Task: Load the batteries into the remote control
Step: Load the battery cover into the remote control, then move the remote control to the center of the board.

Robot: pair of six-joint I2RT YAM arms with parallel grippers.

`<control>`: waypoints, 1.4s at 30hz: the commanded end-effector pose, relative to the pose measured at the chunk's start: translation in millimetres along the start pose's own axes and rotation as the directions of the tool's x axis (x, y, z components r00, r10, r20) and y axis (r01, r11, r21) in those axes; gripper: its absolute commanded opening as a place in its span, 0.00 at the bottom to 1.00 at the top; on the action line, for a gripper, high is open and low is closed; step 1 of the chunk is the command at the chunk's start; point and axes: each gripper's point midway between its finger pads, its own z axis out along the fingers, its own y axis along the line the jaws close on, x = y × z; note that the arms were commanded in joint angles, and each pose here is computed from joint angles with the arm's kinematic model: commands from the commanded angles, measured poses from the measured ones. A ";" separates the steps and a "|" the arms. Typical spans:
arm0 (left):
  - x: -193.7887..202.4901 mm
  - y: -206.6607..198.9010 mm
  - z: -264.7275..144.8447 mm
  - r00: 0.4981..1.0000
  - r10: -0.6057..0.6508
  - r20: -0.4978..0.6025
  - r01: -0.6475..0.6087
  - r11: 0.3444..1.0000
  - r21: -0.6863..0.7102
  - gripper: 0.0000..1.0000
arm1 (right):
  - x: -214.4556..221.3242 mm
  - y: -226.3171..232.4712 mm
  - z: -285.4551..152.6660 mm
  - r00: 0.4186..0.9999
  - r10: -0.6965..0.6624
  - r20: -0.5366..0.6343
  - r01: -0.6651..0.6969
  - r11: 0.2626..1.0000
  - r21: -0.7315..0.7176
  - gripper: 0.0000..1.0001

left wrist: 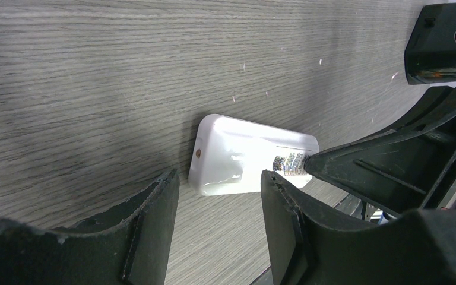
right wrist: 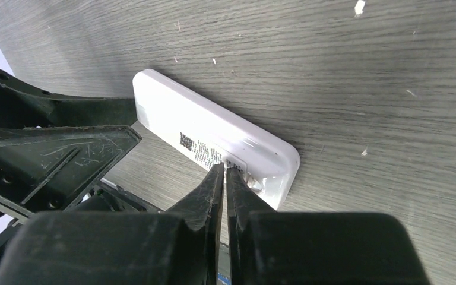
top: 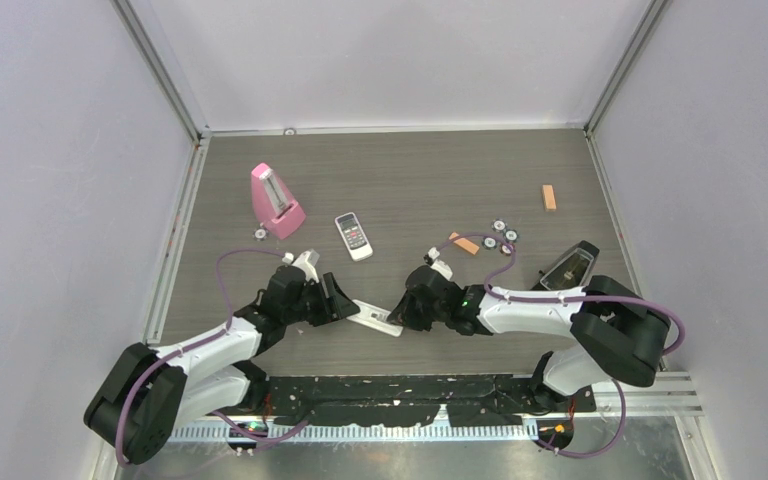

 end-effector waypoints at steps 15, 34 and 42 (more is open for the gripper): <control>-58.5 -14.7 -86.3 0.951 0.116 0.285 -0.077 0.987 -0.144 0.70 | -27.9 56.0 -45.1 0.756 -0.649 0.084 0.655 0.749 -0.101 0.72; -73.9 -40.9 -167.4 0.890 0.150 0.430 -0.107 0.987 -0.123 0.87 | -3.3 2.2 14.3 0.243 -0.943 -0.229 0.964 0.261 -0.052 0.77; -70.4 -38.1 -171.5 0.893 0.151 0.425 -0.104 0.986 -0.131 0.87 | -24.1 0.1 21.3 0.320 -0.923 -0.216 0.947 0.305 0.099 0.26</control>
